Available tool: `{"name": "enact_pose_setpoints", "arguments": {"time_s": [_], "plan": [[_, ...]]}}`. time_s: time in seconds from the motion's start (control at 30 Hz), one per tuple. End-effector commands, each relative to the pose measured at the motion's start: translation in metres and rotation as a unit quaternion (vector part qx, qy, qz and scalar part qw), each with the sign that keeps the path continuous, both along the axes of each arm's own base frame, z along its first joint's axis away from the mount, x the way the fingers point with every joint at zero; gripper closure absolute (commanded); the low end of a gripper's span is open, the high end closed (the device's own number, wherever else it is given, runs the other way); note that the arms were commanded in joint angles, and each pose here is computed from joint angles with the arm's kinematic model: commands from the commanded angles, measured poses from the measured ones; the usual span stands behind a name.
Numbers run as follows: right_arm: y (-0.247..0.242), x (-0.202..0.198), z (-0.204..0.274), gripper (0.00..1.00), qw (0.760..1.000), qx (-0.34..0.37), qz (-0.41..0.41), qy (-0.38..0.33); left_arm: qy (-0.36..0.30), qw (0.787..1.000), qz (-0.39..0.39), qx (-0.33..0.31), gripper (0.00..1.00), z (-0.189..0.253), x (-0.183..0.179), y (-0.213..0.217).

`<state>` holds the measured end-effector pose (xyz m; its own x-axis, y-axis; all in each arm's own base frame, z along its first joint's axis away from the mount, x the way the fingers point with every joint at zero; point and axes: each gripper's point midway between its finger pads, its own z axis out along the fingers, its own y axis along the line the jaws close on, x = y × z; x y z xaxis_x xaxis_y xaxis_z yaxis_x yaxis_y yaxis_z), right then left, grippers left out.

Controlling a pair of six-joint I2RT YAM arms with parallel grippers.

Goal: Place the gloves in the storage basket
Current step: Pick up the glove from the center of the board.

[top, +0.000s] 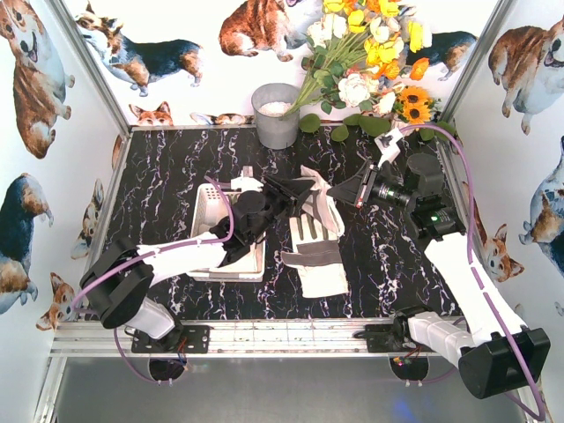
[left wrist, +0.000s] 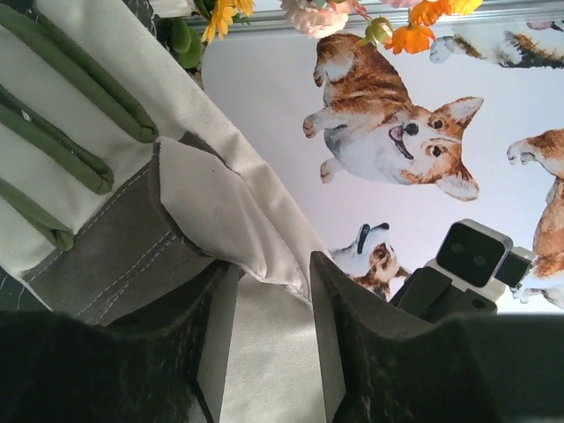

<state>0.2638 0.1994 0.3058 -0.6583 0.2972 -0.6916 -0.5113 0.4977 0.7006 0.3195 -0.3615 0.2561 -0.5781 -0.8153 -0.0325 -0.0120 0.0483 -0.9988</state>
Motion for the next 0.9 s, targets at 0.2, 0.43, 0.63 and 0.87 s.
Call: {"name": "enact_pose_setpoints", "arguments": {"time_s": [0.2, 0.43, 0.63, 0.87], "plan": [[0.009, -0.012, 0.013, 1.0, 0.998, 0.005, 0.051, -0.047, -0.038, 0.999, -0.025, 0.016, 0.46, 0.021, -0.004, -0.011], [0.016, -0.024, 0.005, 1.0, 0.995, -0.021, 0.086, -0.049, -0.053, 0.997, -0.049, 0.039, 0.36, 0.03, -0.007, -0.02], [0.017, -0.023, -0.002, 1.0, 0.992, -0.059, 0.094, -0.057, -0.028, 0.992, -0.104, 0.062, 0.37, 0.009, -0.025, -0.028], [0.021, -0.025, -0.001, 1.0, 0.99, -0.065, 0.109, -0.064, -0.004, 0.979, -0.163, 0.121, 0.43, -0.016, -0.049, -0.027]]}}
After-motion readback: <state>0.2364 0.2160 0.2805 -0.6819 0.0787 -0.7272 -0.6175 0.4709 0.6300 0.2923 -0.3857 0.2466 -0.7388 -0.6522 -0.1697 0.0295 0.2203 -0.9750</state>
